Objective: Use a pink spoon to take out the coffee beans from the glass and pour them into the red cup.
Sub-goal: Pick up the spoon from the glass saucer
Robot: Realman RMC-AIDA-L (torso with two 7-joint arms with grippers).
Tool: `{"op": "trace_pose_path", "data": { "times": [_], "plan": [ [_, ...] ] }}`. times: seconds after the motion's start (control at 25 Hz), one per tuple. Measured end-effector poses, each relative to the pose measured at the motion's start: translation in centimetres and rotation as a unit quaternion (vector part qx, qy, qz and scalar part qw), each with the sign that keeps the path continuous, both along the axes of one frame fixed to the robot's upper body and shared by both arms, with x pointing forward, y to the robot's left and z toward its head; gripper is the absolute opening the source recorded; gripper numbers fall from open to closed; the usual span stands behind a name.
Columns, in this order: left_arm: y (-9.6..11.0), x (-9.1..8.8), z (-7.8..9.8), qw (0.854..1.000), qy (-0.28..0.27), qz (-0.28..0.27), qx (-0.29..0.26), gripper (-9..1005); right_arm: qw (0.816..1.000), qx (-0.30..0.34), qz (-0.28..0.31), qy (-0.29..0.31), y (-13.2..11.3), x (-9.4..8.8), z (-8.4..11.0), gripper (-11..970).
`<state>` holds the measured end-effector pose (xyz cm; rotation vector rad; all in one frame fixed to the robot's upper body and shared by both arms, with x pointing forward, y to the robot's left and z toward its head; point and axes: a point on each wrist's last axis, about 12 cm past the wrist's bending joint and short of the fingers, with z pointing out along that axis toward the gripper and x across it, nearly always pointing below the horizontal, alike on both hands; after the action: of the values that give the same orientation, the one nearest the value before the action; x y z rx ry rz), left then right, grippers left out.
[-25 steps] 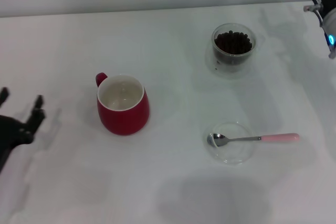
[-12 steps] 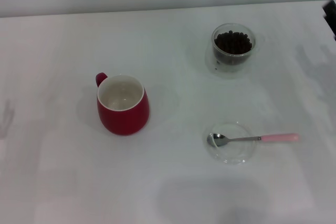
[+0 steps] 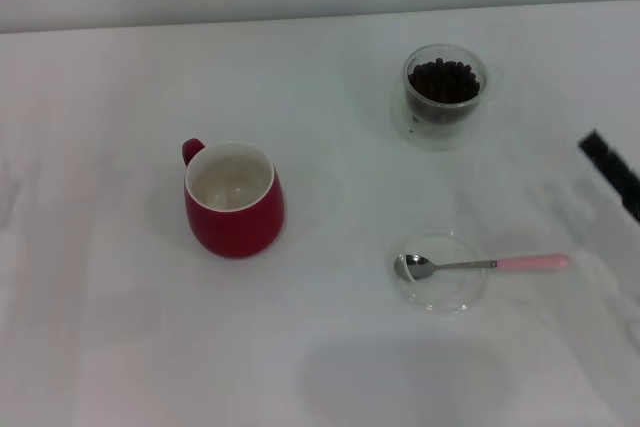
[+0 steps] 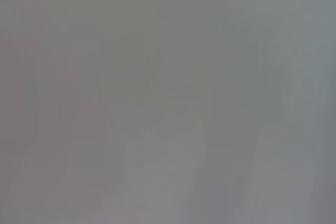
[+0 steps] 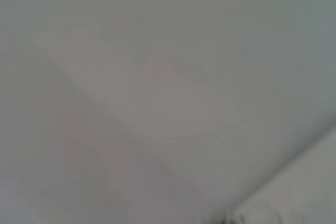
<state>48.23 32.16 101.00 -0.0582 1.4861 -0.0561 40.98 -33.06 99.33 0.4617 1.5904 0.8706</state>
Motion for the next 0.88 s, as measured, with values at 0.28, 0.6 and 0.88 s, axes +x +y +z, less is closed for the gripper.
{"op": "trace_pose_path", "data": {
  "times": [0.28,0.6,0.88],
  "plan": [
    [-0.5,1.0,0.5,1.000,-0.011,-0.010,-0.001,890,0.998,0.016,0.029,0.048,-0.1,-3.5,-1.1,861],
    [-0.6,1.4,0.7,1.000,-0.012,-0.016,0.002,890,0.995,0.018,0.063,0.072,0.8,-4.6,-1.7,852],
    [-0.7,1.4,0.7,1.000,-0.011,-0.016,0.002,891,0.992,0.015,0.082,0.098,1.5,-4.5,-2.3,853]
  ]
}}
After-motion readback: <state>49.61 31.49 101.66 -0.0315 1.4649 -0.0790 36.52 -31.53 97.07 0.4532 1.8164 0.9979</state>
